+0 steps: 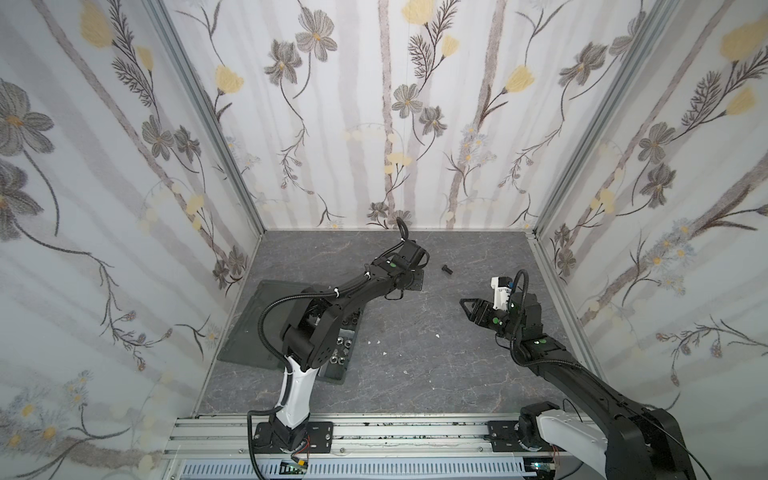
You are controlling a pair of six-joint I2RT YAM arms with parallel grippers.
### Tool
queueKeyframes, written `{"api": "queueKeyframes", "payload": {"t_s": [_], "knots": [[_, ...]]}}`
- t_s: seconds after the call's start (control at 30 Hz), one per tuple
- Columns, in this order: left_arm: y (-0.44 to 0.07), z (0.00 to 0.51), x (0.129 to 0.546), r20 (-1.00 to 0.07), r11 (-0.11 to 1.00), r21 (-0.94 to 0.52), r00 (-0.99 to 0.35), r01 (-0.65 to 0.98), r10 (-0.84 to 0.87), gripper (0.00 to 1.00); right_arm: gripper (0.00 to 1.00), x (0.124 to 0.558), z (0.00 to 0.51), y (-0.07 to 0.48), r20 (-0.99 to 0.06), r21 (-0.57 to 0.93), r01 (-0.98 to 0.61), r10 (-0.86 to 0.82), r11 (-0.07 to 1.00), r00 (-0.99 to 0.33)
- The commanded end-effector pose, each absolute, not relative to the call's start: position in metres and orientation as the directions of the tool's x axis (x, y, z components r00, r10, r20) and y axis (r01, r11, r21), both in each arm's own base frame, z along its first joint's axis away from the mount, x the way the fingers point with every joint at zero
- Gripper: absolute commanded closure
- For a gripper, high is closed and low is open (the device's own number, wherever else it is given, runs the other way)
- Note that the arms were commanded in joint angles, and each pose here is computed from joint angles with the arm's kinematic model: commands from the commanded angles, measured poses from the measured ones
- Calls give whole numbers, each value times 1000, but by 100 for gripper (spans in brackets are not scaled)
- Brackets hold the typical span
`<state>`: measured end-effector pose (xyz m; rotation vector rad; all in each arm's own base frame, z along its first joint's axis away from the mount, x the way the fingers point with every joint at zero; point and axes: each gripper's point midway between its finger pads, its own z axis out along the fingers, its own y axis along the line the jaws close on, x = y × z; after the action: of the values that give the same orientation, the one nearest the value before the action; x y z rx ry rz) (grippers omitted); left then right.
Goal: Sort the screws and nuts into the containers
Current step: 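Carry the black bolt with the left gripper over the organizer box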
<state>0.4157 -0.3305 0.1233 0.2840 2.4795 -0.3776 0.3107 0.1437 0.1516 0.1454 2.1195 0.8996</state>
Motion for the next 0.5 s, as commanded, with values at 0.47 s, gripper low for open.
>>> {"api": "queueKeyframes", "payload": {"t_s": [0.47], "knots": [[-212, 156, 338, -683, 946, -300, -720, 124, -122, 89, 38, 308, 169, 193, -649, 636, -278, 305, 720, -697]]}}
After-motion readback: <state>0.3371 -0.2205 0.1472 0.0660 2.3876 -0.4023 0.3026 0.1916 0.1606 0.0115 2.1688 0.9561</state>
